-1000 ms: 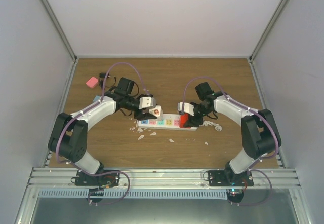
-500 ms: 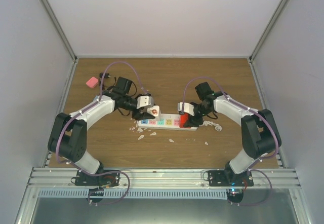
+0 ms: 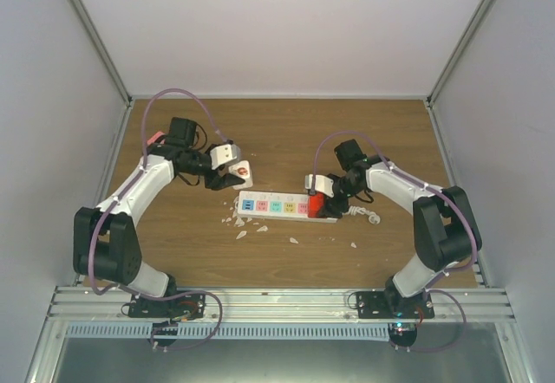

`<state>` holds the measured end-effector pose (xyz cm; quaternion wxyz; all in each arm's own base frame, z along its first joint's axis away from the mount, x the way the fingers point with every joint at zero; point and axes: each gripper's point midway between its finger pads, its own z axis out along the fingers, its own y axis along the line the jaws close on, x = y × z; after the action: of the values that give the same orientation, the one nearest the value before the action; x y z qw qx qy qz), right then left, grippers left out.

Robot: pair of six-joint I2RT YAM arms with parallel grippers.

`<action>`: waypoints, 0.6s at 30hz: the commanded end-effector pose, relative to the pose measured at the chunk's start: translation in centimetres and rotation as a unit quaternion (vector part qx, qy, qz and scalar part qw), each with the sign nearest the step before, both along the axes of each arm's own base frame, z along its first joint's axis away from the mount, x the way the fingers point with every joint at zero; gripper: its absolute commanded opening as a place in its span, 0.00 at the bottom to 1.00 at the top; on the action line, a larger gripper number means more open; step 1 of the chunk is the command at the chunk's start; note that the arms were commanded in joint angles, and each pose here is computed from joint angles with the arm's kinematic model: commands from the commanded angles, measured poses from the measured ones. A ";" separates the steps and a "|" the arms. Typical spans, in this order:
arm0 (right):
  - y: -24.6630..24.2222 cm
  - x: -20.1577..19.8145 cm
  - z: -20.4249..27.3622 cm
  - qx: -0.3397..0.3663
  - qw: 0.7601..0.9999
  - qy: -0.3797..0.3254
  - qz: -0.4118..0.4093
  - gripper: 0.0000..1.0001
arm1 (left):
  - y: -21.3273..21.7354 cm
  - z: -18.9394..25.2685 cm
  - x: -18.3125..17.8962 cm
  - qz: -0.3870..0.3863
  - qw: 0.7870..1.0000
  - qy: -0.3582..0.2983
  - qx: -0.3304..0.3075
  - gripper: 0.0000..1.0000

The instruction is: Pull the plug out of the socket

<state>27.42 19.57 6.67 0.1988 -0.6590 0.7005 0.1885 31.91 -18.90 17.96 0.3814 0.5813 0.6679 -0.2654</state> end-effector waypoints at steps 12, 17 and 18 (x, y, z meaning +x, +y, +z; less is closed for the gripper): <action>1.1 3.0 5.9 0.032 0.999 -0.034 -0.026 1.00 | 5.5 4.4 0.8 0.076 0.996 -0.019 0.037 0.35; 1.6 3.3 7.5 0.046 0.998 -0.042 -0.025 1.00 | 8.6 4.5 0.5 0.105 0.990 -0.016 0.095 0.35; 1.7 3.4 7.9 0.050 0.997 -0.044 -0.025 1.00 | 9.6 4.6 0.5 0.116 0.987 -0.018 0.106 0.36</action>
<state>30.37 20.68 11.73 0.2356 -0.6443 0.7049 0.1801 33.13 -11.96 21.13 0.3680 0.5376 0.7354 -0.1867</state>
